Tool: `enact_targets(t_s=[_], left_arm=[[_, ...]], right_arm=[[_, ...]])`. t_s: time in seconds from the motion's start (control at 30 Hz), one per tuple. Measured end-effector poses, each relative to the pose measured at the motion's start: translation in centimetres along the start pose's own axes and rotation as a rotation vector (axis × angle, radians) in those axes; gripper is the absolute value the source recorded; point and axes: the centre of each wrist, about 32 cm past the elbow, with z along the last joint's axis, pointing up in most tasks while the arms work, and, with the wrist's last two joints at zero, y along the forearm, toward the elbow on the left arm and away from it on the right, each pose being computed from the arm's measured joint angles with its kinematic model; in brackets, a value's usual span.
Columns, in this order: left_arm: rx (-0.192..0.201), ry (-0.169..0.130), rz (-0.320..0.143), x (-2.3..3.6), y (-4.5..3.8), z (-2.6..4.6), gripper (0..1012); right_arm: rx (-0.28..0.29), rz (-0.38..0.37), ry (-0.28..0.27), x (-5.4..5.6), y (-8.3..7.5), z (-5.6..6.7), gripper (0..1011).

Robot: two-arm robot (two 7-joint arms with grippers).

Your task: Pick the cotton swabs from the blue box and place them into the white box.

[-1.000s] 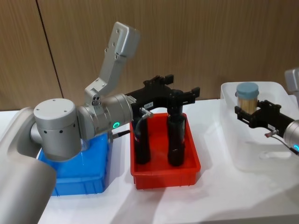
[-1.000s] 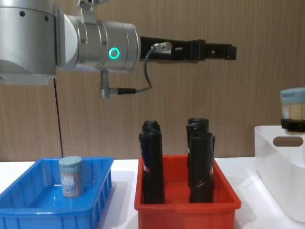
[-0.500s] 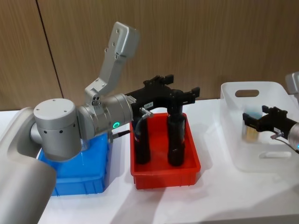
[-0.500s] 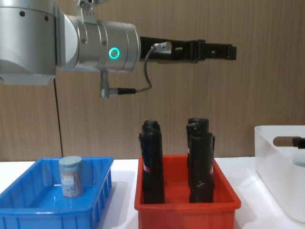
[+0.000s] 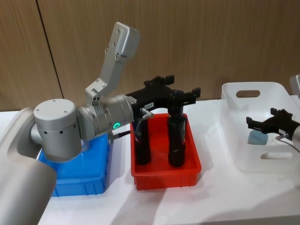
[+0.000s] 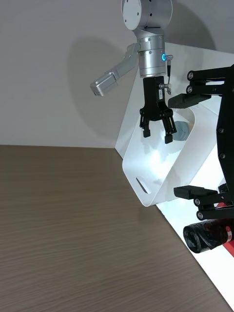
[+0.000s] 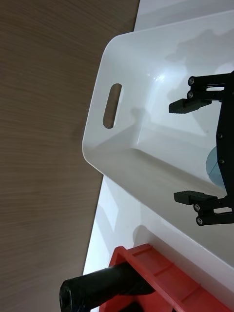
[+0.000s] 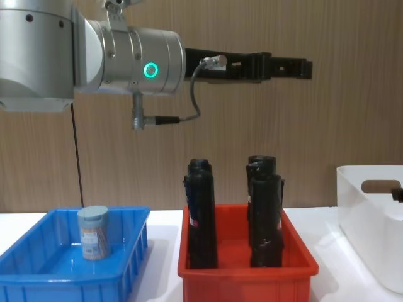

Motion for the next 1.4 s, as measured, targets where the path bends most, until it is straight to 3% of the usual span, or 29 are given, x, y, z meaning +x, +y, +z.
enact_targets(t_s=[0.8, 1.4], left_arm=[[0.000, 0.000, 0.000, -0.01, 0.00, -0.02, 1000], [0.004, 0.007, 0.007, -0.09, 0.06, -0.49, 1000]], right_arm=[[-0.002, -0.008, 0.007, 0.33, -0.16, -0.12, 1001], [-0.002, -0.010, 0.008, 0.37, -0.19, -0.13, 1001]])
